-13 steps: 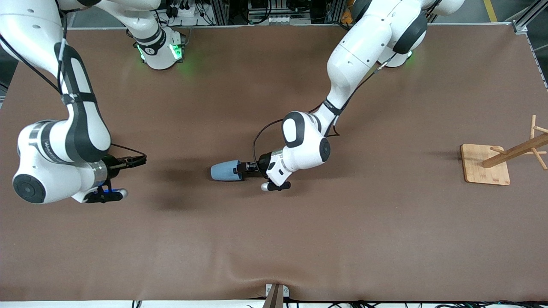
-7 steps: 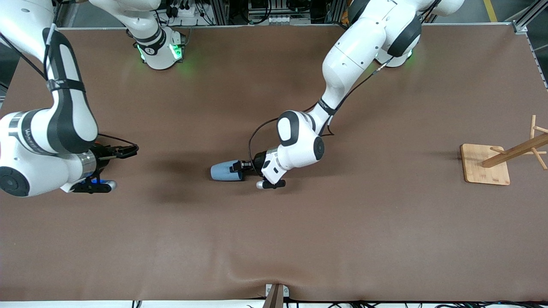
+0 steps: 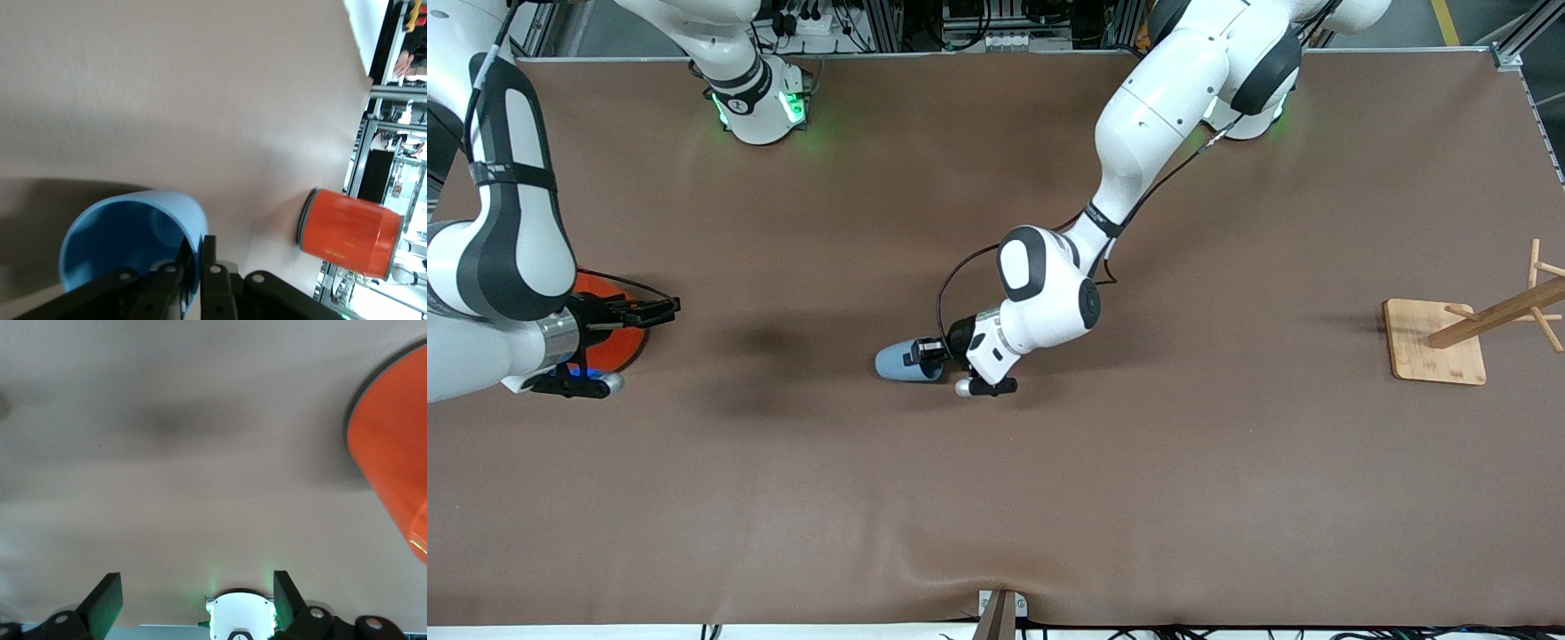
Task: Flip cup
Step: 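Carry the cup toward the wooden stand with the left gripper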
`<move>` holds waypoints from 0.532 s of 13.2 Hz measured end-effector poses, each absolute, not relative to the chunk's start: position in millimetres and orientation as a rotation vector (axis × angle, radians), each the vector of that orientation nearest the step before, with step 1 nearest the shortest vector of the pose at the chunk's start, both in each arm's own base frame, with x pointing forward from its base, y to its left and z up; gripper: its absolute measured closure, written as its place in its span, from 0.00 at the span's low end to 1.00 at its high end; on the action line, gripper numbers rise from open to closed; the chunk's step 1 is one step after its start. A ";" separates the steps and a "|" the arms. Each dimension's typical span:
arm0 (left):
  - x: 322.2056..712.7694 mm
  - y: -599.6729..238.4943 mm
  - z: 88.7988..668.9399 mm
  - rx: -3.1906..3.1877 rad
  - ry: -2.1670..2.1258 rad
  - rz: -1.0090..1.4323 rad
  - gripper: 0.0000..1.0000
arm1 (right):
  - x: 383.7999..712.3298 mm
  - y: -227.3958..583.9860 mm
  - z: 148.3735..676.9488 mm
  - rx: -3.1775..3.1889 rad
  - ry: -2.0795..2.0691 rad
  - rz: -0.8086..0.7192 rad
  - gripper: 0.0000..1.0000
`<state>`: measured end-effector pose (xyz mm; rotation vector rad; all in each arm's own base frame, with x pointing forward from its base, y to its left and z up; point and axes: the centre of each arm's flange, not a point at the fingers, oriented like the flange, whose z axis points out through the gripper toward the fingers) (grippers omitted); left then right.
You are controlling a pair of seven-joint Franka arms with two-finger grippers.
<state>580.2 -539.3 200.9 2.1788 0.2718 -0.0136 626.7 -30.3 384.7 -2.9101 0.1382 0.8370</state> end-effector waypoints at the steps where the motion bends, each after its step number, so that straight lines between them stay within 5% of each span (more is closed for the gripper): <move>1: 589.1 -533.5 216.3 2.183 0.266 0.025 0.94 | 626.7 -32.6 387.5 -2.912 0.144 0.828 0.00; 7: 660.7 -438.4 363.6 2.315 0.290 0.268 0.95 | 641.5 -42.2 429.7 -2.973 0.172 0.571 0.00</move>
